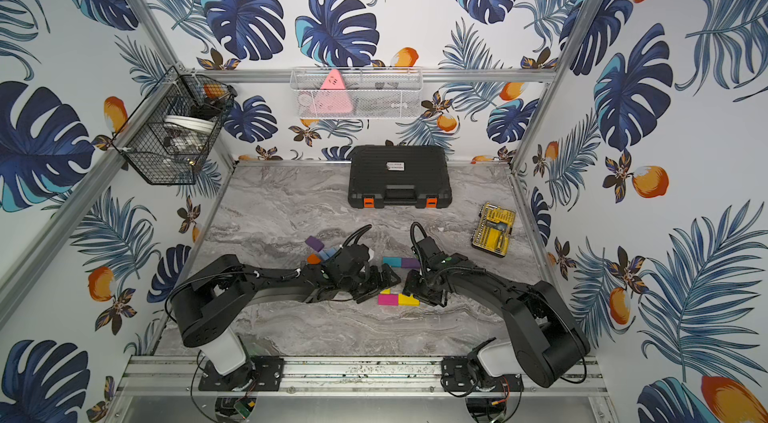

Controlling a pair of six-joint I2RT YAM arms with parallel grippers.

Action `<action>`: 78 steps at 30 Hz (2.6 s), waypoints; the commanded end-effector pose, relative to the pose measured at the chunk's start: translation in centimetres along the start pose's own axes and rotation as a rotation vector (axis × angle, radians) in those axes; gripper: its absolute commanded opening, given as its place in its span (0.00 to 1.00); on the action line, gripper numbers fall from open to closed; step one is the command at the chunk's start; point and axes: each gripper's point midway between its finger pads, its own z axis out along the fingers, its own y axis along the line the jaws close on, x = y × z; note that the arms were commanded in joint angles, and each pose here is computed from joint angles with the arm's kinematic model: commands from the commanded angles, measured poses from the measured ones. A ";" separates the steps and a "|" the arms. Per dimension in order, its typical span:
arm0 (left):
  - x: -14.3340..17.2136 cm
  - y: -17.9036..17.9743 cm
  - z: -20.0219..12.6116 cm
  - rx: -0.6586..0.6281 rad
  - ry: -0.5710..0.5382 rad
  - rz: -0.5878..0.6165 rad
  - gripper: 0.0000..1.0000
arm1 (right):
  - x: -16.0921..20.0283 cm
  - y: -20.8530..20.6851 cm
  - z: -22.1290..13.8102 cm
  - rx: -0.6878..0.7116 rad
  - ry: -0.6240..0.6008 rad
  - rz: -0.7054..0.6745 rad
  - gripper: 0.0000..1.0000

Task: Assemble the letter c with building blocks
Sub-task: Assemble the building block at the center of the board.

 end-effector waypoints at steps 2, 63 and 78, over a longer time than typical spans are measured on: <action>0.2 0.9 0.1 -0.039 0.005 -0.027 0.99 | 0.3 -1.2 -0.2 0.052 -0.005 0.004 0.66; -3.0 1.0 -4.3 -0.105 -0.098 0.019 0.99 | 1.8 -0.4 -3.7 0.152 -0.101 -0.231 0.77; -10.6 3.9 -11.1 -0.094 -0.226 -0.085 0.99 | 4.6 1.7 -1.8 0.347 -0.166 -0.484 0.90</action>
